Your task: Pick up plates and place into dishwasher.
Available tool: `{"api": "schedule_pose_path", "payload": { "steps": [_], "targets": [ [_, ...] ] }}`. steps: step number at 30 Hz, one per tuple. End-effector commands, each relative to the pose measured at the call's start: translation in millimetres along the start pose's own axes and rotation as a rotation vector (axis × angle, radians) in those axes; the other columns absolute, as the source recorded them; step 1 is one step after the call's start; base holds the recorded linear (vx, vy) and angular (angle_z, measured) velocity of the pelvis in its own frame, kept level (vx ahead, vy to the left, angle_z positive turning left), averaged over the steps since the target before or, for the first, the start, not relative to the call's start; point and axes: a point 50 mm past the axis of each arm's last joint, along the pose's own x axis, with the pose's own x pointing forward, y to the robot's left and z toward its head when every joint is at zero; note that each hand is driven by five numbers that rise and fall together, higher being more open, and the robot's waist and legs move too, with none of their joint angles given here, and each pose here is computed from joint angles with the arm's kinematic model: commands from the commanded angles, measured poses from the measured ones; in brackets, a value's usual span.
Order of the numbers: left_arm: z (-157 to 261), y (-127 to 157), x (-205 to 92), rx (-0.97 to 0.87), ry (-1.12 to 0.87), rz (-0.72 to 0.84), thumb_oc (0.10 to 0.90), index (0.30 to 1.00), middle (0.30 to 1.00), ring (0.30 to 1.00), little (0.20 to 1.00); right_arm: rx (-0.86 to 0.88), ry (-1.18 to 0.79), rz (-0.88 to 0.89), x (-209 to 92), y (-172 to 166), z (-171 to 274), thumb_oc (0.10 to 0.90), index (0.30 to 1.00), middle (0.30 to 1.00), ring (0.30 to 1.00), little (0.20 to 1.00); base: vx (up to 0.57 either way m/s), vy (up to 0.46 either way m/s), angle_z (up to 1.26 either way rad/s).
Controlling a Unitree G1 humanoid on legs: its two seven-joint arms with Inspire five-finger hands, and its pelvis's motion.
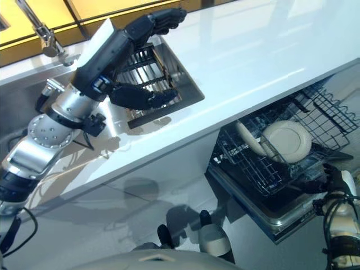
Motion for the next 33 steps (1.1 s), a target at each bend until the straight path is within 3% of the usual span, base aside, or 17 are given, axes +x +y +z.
{"api": "schedule_pose_path", "payload": {
  "steps": [1,5,7,21,33],
  "targets": [
    [13.7,29.4,7.6,0.043,-0.128,0.162,0.8,0.9,0.9,0.9,0.9,-0.055,-0.105,-0.214,7.4,-59.1,29.1,0.8,0.9,0.9,0.9,0.9,0.0,0.0,0.0],
    [13.8,29.6,6.0,0.042,-0.126,0.154,0.8,0.9,0.9,0.9,0.9,-0.069,-0.061,-0.23,6.3,-66.6,16.9,0.8,0.9,0.9,0.9,0.9,0.0,0.0,0.0],
    [14.8,30.1,5.9,0.04,-0.127,0.153,0.8,0.9,0.9,0.9,0.9,-0.085,-0.075,-0.217,6.2,-67.4,19.4,0.1,0.3,0.3,0.3,0.2,0.0,0.0,0.0],
    [15.3,25.9,8.0,0.014,-0.128,0.129,0.8,0.9,0.9,0.9,0.9,-0.23,-0.114,-0.133,13.9,-51.1,38.1,0.1,0.3,0.3,0.3,0.2,0.01,-0.017,0.0],
    [22.0,26.4,14.0,0.009,-0.16,0.118,0.8,0.9,0.9,0.9,0.9,-0.294,-0.057,-0.136,27.8,-56.8,57.3,0.1,0.3,0.3,0.3,0.2,-0.03,-0.049,0.06]
  ]
}}
